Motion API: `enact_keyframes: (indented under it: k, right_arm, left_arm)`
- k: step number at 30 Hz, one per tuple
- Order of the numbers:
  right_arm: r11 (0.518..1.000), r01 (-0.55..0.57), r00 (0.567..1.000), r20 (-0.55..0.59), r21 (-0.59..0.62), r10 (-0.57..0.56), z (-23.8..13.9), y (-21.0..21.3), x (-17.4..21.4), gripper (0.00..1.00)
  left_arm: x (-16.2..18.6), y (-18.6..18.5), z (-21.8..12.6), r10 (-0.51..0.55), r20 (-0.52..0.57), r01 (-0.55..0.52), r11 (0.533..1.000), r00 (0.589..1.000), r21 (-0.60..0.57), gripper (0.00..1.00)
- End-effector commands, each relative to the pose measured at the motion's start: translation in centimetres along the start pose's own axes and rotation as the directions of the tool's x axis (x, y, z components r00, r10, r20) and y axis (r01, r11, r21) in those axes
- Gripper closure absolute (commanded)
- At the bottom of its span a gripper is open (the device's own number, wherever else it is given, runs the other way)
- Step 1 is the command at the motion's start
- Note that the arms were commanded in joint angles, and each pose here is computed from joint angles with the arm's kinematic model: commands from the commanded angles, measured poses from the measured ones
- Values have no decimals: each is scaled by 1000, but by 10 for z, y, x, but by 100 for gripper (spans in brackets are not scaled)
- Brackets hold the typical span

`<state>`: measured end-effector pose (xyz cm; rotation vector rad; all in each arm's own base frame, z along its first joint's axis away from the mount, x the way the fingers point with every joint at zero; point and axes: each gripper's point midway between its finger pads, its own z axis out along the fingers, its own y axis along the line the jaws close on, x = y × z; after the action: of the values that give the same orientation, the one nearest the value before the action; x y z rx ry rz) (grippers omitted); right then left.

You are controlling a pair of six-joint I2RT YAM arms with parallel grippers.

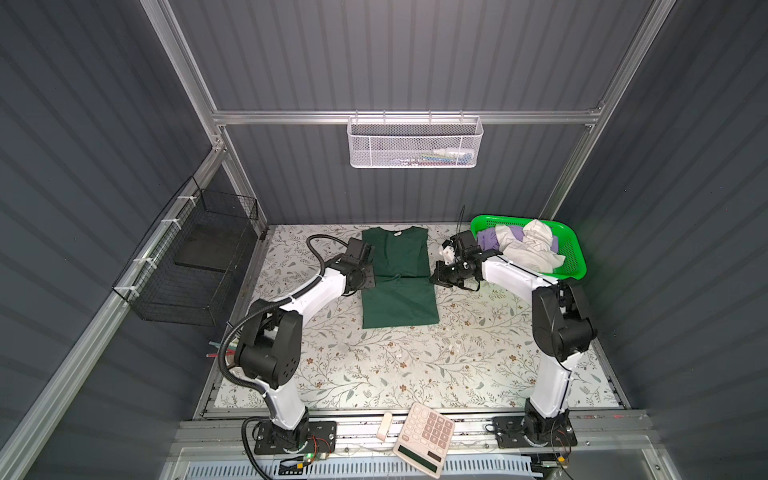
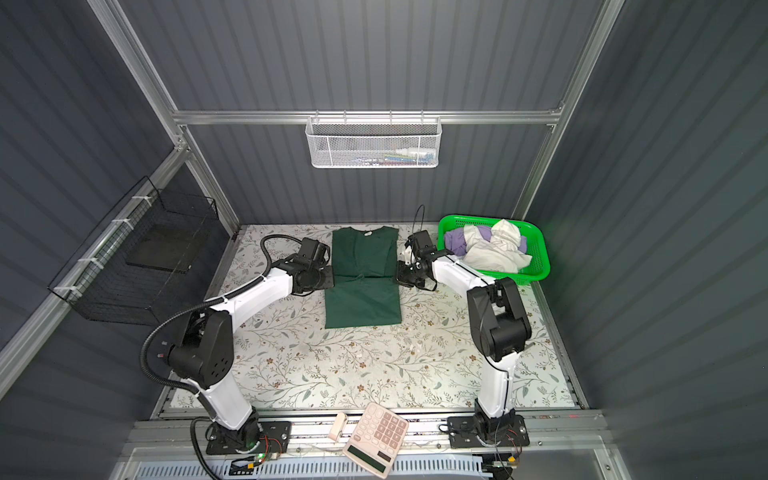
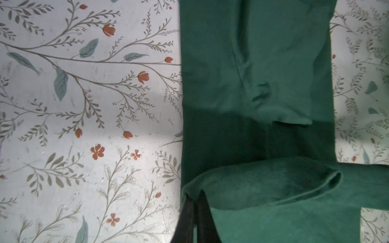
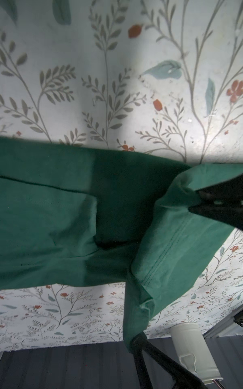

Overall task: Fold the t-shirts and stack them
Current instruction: 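Lift the near hem and fold it toward the collar with both grippers, then lower the folded hem onto the shirt and release with both grippers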

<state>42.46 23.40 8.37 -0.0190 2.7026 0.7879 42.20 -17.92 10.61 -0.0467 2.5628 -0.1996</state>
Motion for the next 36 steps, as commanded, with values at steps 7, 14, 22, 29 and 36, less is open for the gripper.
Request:
enact_keyframes:
  k: [7, 14, 22, 29, 36]
  right_arm:
    - [998, 42, 999, 3, 47, -43, 1, -7, -11, 78]
    - [999, 47, 993, 108, 23, -49, -41, 6, 6, 43]
    - [999, 1, 1000, 23, -48, 0, -30, 28, 62, 43]
    - [998, -59, 998, -18, -23, 59, -7, 16, 74, 46]
    - [996, -85, 993, -81, 11, 86, 17, 4, 84, 51]
  left_arm:
    - [-26, -7, 23, 22, 18, -22, 1000, 1000, -5, 84]
    - [-26, -9, -5, 2, 56, -4, 999, 998, 48, 64]
    - [37, -31, -15, -26, -24, 30, 979, 999, 201, 60]
    - [51, -45, -11, -9, -36, 17, 976, 999, 218, 59]
    - [48, -69, 19, 16, -72, 3, 966, 997, 259, 59]
